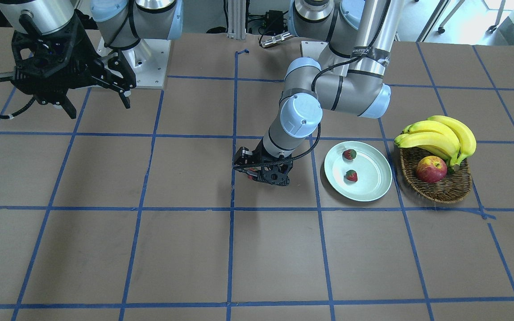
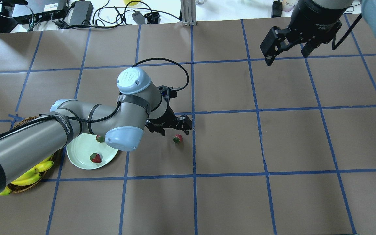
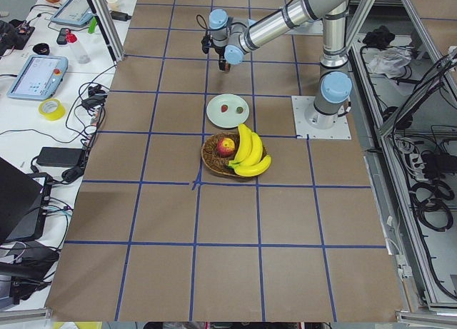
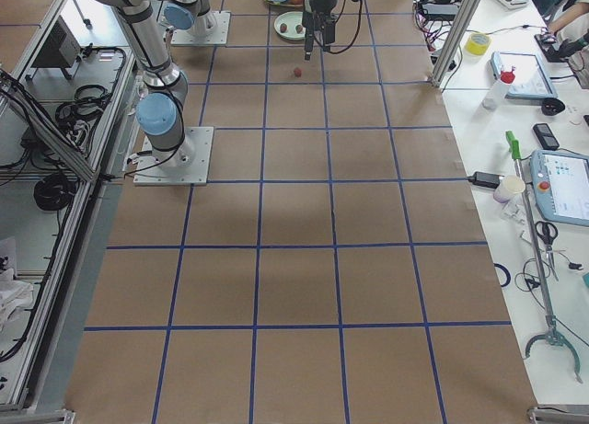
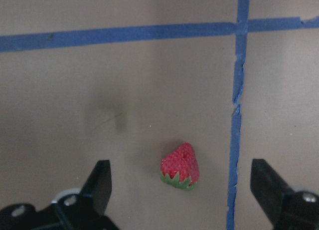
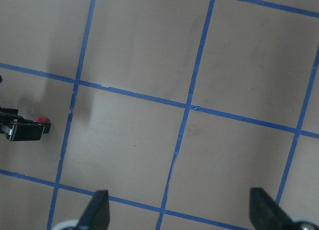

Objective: Collect all strawberries into plate
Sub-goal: 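Reach the left gripper to the last strawberry and grasp it, then carry the last strawberry onto the plate and open the left gripper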

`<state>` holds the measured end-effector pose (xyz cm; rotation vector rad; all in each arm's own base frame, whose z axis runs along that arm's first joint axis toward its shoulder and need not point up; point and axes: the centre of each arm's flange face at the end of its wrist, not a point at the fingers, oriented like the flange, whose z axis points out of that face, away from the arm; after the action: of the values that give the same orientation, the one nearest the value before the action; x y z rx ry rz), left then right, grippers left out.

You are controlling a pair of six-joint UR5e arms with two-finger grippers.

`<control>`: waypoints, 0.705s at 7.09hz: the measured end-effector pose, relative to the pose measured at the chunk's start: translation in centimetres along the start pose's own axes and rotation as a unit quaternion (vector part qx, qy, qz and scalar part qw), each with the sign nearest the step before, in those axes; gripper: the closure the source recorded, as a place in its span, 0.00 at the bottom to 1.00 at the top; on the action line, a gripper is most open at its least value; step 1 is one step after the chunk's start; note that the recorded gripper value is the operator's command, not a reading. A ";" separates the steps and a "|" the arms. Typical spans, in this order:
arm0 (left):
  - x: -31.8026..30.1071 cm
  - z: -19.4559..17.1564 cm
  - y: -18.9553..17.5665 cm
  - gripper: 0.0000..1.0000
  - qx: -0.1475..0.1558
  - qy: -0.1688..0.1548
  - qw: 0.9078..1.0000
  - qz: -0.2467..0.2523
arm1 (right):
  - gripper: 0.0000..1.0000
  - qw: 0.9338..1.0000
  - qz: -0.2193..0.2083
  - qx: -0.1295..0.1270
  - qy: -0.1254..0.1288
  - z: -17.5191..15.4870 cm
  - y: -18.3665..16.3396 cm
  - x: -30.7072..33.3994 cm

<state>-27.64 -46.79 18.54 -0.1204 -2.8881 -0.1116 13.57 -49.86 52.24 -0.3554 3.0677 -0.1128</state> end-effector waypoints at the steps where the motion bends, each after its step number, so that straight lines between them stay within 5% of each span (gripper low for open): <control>1: 0.3 0.8 0.4 0.32 -0.005 -0.001 1.000 0.004 | 0.00 1.000 0.000 0.000 0.000 0.0 0.0 0.0; 2: 0.6 1.5 0.6 0.89 -0.009 -0.001 1.000 0.008 | 0.00 1.000 -0.001 0.000 0.000 0.0 0.0 0.0; 3: 0.8 1.8 0.6 1.00 -0.012 -0.001 1.000 0.009 | 0.00 1.000 -0.001 0.001 0.000 0.0 0.0 0.0; 5: 0.9 1.9 0.6 1.00 -0.015 -0.001 1.000 0.009 | 0.00 1.000 -0.001 0.001 0.000 0.0 0.0 0.0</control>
<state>-28.89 -45.97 16.92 -0.1512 -2.8867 -0.1508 13.57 -49.88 52.25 -0.3591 3.0674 -0.1152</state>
